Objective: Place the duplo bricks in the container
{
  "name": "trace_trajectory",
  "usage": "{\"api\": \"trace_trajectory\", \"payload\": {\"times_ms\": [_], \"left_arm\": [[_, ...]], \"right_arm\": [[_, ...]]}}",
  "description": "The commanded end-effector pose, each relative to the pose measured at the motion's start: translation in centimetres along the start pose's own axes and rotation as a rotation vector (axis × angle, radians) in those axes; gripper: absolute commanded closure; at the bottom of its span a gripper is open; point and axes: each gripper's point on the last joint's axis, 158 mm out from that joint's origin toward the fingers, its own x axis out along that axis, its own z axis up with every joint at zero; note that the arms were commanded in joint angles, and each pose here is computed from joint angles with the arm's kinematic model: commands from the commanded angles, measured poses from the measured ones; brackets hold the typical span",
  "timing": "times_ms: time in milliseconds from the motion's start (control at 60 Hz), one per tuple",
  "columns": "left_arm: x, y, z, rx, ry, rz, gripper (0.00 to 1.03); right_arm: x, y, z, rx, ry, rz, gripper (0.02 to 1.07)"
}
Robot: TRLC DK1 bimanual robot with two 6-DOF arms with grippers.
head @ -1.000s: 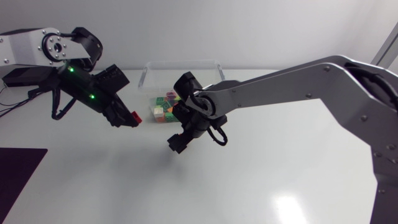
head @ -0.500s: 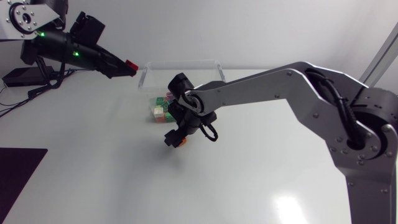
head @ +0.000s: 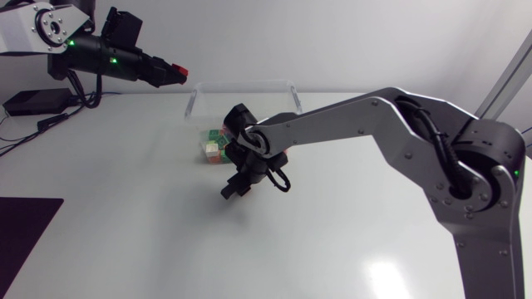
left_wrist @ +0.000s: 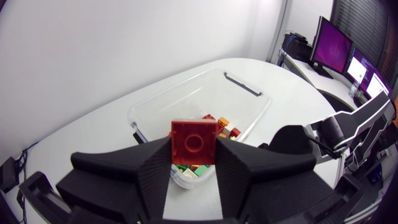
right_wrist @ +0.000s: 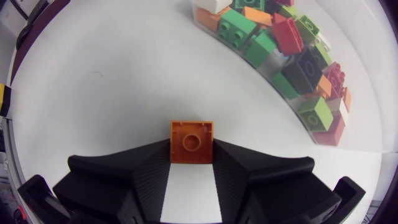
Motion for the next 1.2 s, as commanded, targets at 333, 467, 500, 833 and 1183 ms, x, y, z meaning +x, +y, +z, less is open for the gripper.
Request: {"api": "trace_trajectory", "payload": {"times_ms": [333, 467, 500, 833, 1183], "left_arm": [[5.6, -0.9, 2.3, -0.049, -0.058, -0.037, 0.87], [7.1, 0.1, 2.7, -0.045, -0.089, 0.02, 0.6], [7.3, 0.5, 2.8, -0.042, -0.097, 0.041, 0.45], [7.0, 1.4, 2.3, -0.046, -0.101, 0.103, 0.04], [2.6, 1.1, 1.3, -0.03, -0.055, 0.137, 0.04]], "right_arm": [[-11.5, -2.4, 1.3, 0.057, -0.171, -0.044, 0.75], [-15.0, -3.3, 1.9, 0.067, -0.239, -0.062, 0.75], [-16.0, -3.7, 2.2, 0.074, -0.259, -0.068, 0.75], [-22.9, -7.0, 6.2, 0.105, -0.43, -0.122, 0.75], [-23.8, -9.7, 11.6, 0.119, -0.53, -0.155, 0.75]]}}
